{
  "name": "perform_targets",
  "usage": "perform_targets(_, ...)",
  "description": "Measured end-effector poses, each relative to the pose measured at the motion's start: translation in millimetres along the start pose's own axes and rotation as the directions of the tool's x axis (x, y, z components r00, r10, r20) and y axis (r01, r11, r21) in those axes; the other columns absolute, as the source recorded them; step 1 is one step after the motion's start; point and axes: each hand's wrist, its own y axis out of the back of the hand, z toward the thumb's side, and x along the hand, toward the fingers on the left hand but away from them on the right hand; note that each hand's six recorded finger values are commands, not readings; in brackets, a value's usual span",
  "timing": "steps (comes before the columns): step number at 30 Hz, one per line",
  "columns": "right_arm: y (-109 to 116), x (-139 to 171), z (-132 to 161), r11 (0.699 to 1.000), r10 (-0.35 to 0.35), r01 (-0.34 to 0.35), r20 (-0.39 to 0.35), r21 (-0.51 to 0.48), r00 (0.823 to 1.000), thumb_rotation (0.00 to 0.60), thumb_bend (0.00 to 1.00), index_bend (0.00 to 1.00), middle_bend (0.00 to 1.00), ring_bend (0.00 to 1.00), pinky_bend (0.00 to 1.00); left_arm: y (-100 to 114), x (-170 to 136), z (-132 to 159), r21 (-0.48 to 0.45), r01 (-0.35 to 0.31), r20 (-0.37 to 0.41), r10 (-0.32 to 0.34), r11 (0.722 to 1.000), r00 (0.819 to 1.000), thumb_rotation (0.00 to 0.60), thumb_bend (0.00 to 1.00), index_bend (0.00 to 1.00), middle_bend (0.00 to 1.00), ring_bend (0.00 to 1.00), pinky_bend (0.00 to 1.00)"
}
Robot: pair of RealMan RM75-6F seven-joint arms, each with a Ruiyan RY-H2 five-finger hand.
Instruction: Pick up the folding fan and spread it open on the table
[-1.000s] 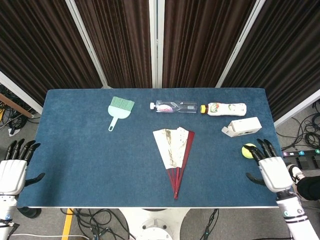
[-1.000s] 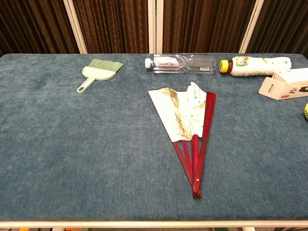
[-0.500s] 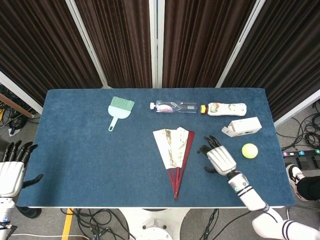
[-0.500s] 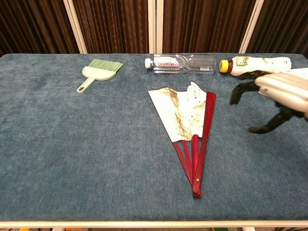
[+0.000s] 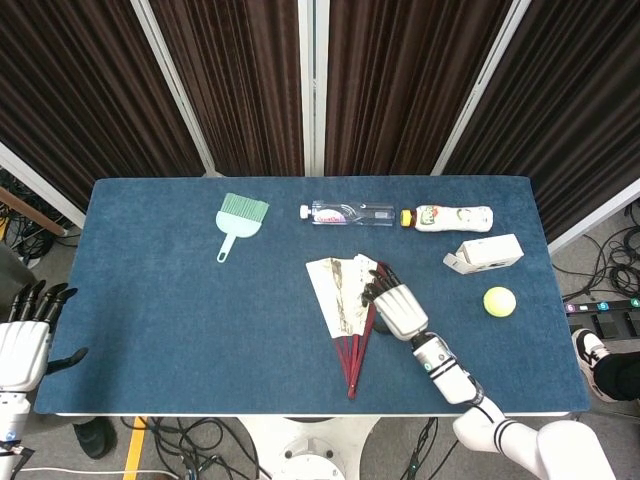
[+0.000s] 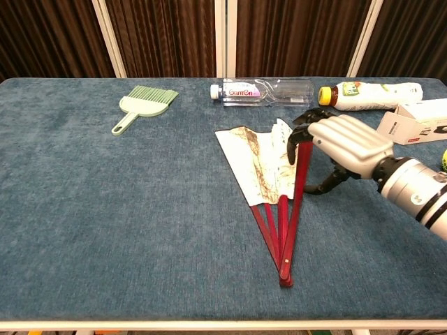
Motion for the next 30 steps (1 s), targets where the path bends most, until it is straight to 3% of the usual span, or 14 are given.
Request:
perform_targets(5,-8.1,-4.1,7.4,1.0,0.006,-0.005,-0.023,0.021,1.0,0.6,0.05,0.49,0.37,0.13,0.06,-0.6,0.6,-0.4,-0.018,0.003,0.005,-0.002,1.0,1.0,0.6,0.0,0.16,0.12,0.02,0.05)
perform_targets(9,-12.4,-6.9,11.1,0.999,0.004,-0.003,-0.04,0.046,0.999,0.6,0.14,0.49,0.38,0.13,0.06,-1.4,3.1,-0.7,-0.024,0.006,0.009,-0.006,1.0,1.0,0.6,0.0,0.16,0.12,0.02,0.05)
perform_targets(12,-12.9,-11.5,14.3,0.998,0.0,0.004,-0.057,0.063,0.998,0.6,0.29,0.51,0.4,0.15,0.06,-0.1,5.8,1.1,-0.024,0.001,0.019,0.0,1.0,1.0,0.6,0.0,0.16,0.12,0.02,0.05)
perform_targets(18,-5.7,-25.0,20.3,0.992,0.009,0.007,-0.129,0.123,0.992,0.6,0.58,0.66,0.49,0.26,0.1,5.9,15.2,12.0,-0.016,-0.021,0.081,0.022,1.0,0.996,0.6,0.0,0.16,0.12,0.02,0.05)
perform_targets(22,8.8,-36.9,22.3,0.979,0.021,0.022,-0.206,0.2,0.978,0.6,0.68,0.75,0.56,0.31,0.13,9.6,26.6,23.8,-0.019,-0.023,0.142,0.025,1.0,0.989,0.6,0.0,0.16,0.12,0.02,0.05)
perform_targets(30,63.7,-59.4,33.3,0.969,0.0,0.085,-0.347,0.23,0.938,0.6,0.66,0.87,0.63,0.36,0.15,18.6,52.9,60.4,-0.139,0.005,0.261,0.032,0.99,0.965,0.6,0.0,0.16,0.12,0.02,0.09)
